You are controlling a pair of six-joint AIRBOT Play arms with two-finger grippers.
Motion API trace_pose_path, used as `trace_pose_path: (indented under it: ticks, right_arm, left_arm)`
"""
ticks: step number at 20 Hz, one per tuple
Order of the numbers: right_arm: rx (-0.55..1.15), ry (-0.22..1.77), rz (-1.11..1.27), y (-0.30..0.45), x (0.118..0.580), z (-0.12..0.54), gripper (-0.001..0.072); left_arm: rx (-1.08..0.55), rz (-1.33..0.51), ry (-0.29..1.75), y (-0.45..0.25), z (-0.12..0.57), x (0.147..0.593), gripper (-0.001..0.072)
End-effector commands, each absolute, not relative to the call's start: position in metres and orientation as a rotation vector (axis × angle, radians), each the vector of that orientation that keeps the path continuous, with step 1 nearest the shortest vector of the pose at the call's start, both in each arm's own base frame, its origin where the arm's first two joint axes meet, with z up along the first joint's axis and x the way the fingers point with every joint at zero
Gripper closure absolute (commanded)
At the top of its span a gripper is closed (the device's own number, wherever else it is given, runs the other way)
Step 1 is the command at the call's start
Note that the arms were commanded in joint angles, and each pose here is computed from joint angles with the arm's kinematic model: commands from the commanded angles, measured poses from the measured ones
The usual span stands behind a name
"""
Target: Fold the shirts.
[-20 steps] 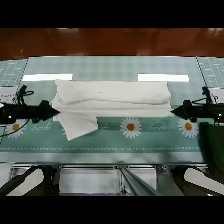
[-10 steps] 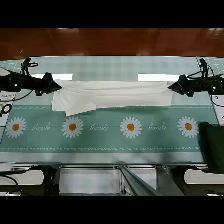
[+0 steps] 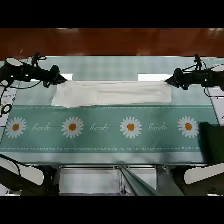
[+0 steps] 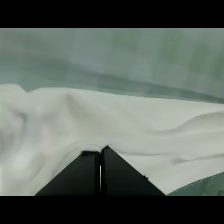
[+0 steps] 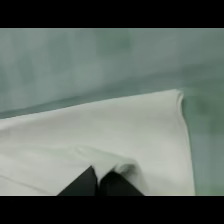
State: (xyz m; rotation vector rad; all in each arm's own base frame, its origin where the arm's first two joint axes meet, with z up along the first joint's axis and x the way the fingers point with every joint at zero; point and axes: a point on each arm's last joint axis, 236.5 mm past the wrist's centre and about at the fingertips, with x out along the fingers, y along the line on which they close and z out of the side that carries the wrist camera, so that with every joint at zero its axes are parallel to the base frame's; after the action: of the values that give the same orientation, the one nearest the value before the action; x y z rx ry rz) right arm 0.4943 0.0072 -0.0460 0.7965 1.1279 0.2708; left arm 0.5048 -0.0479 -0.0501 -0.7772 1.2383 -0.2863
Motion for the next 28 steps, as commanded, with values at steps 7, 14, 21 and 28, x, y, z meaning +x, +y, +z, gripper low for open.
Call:
trace_pose_path:
  ticks: [7,14,21,28]
  right_arm:
    - [0.845,1.096,0.274,0.006,0.506,-0.048,0.0304]
    - [0.793,1.051,0.185,-0.094,0.442,0.02,0.0304]
    - [0.95,1.017,-0.042,-0.105,0.402,-0.056,0.0296]
    - [1.098,1.153,0.108,-0.035,0.424,-0.102,0.0295]
  left_arm:
    - [-0.762,-0.329,1.295,-0.049,-0.052,0.503,0.02]
    - [-0.635,-0.254,1.269,0.027,0.001,0.447,0.02]
    - [-0.592,-0.162,1.115,-0.008,-0.013,0.355,0.02]
    - [-0.642,-0.206,1.128,-0.036,-0.017,0.338,0.02]
